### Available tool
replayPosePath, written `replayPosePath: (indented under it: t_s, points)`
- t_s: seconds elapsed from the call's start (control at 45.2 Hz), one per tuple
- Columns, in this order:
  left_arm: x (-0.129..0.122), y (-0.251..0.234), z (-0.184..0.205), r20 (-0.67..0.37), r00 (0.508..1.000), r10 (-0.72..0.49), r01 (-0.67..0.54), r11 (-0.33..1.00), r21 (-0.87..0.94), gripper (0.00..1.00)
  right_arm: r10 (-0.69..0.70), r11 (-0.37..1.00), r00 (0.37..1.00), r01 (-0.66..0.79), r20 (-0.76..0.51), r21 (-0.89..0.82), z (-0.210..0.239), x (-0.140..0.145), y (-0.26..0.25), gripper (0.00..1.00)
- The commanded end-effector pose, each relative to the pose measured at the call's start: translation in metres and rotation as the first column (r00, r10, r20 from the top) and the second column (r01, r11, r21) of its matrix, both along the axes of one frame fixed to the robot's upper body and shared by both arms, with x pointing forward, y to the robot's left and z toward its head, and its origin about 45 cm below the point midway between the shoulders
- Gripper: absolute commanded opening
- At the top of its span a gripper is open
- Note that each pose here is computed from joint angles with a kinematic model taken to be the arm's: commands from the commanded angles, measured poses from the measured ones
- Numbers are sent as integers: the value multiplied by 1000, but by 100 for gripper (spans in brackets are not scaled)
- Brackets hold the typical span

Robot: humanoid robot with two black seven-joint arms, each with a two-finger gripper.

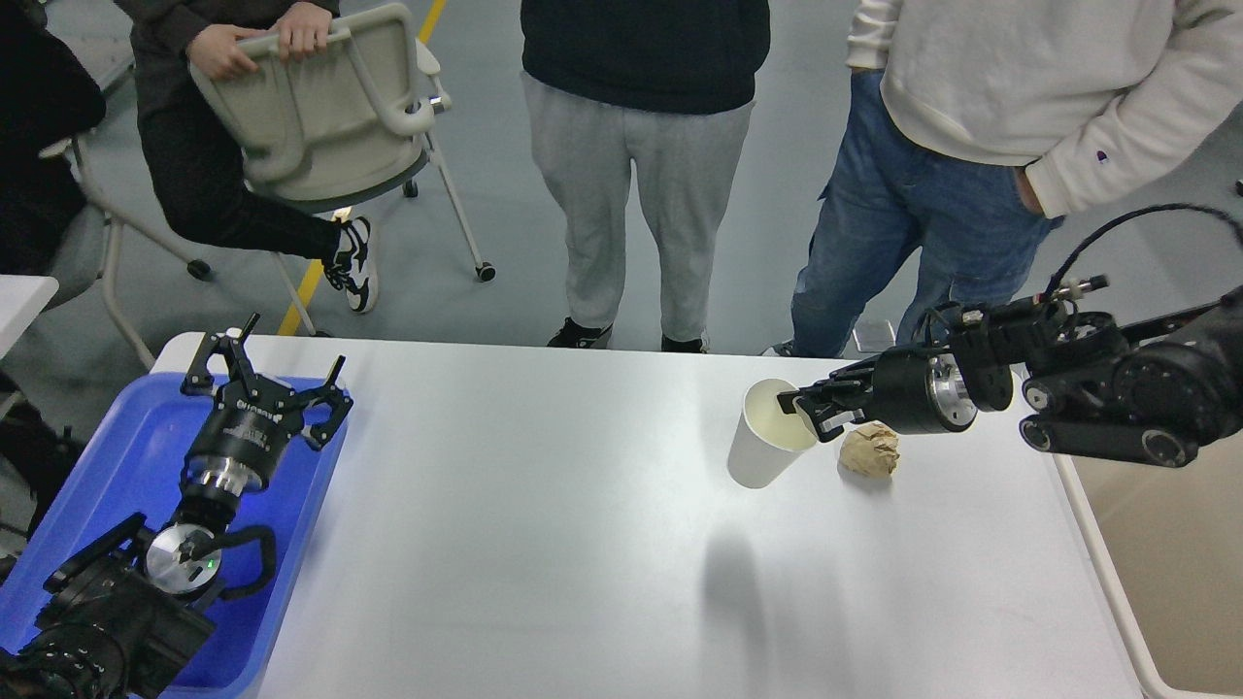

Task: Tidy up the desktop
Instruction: 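Lift the cup with the right gripper and carry it toward the bin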

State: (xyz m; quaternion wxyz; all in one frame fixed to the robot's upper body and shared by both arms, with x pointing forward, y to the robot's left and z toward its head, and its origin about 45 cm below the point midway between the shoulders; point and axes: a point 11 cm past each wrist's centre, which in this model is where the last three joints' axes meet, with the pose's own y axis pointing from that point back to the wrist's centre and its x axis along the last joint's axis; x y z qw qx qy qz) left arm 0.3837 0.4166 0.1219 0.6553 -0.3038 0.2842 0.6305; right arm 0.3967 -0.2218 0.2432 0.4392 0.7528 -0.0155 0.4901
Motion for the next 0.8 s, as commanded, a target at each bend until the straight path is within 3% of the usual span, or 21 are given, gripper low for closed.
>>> replayPosePath:
  t_s: [0.0, 0.177, 0.442, 0.641, 0.773]
  points:
    - [0, 0, 0, 0, 1000, 0, 0, 1000, 0, 100, 31, 998, 996, -35, 79, 50, 102, -3, 13, 0]
    - [0, 0, 0, 0, 1000, 1, -1, 1000, -1, 100, 28, 998, 994, -34, 109, 53, 135, -3, 15, 0]
    - [0, 0, 0, 0, 1000, 0, 0, 1000, 0, 100, -3, 998, 996, -3, 95, 57, 131, -2, 7, 0]
    - [0, 0, 0, 0, 1000, 0, 0, 1000, 0, 100, -169, 976, 983, 157, 77, 149, 135, 2, -37, 0]
    - [0, 0, 0, 0, 1000, 0, 0, 1000, 0, 100, -366, 905, 930, 345, 42, 250, 128, -3, -103, 0]
